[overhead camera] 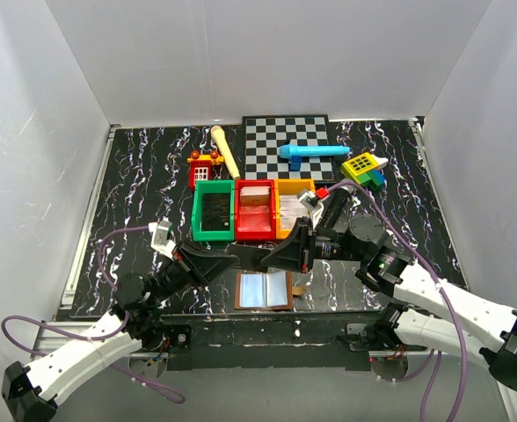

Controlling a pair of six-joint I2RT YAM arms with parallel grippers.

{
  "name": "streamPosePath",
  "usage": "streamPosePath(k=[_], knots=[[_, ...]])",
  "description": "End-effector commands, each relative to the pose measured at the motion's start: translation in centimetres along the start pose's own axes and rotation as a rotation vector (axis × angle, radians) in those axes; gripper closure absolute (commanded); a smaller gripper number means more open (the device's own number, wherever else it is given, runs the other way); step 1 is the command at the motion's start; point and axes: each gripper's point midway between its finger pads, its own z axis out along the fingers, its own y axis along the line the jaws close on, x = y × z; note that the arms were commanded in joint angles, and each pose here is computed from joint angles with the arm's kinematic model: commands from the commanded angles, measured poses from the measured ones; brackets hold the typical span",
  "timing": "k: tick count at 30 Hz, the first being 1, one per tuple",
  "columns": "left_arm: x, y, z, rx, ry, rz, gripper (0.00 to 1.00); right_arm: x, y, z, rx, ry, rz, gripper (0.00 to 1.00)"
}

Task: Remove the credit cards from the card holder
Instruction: Place the credit card in the storage box.

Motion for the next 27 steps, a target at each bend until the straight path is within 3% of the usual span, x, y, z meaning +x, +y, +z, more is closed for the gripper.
streamPosePath(k=[1,2,3,4,6,8,12,14,17,22,27], knots=[[0.0,0.0,0.3,0.002,0.011,0.014,1.00,-0.8,1.2,0.0,-0.061,-0.030,-0.038,0.99],[0.2,0.1,0.3,-0.005,0.020,0.011,0.97,-0.9,1.3,0.0,-0.063,-0.031,-0.040,0.99],[0.2,0.0,0.4,-0.003,0.030,0.014,0.83,-0.9,1.4,0.0,-0.064,-0.031,-0.042,0.99],[0.4,0.1,0.4,-0.009,0.044,0.023,0.63,-0.8,1.4,-0.1,-0.065,-0.030,-0.043,0.99],[0.4,-0.1,0.5,-0.034,0.085,0.071,0.37,-0.8,1.4,-0.5,-0.042,-0.027,-0.059,0.99],[-0.9,-0.6,0.3,-0.089,0.104,0.192,0.28,-0.5,1.2,-1.1,-0.012,-0.011,-0.086,0.99],[-4.0,-1.8,-1.3,-0.199,0.126,0.421,0.26,1.1,0.8,-2.2,0.025,0.063,-0.135,0.99],[-4.5,-2.3,-1.2,-0.235,0.218,0.501,0.28,2.1,0.5,-2.6,0.027,0.117,-0.145,0.99],[-4.2,-4.9,1.1,-0.143,0.422,0.582,0.33,3.3,0.0,-3.0,0.041,0.185,-0.156,0.99],[0.2,-6.6,3.3,0.107,0.777,0.492,0.39,4.0,-0.6,-3.8,0.084,0.236,-0.185,0.99],[3.4,-4.0,4.3,0.170,0.947,0.392,0.46,4.2,-0.6,-4.1,0.089,0.232,-0.193,0.99]])
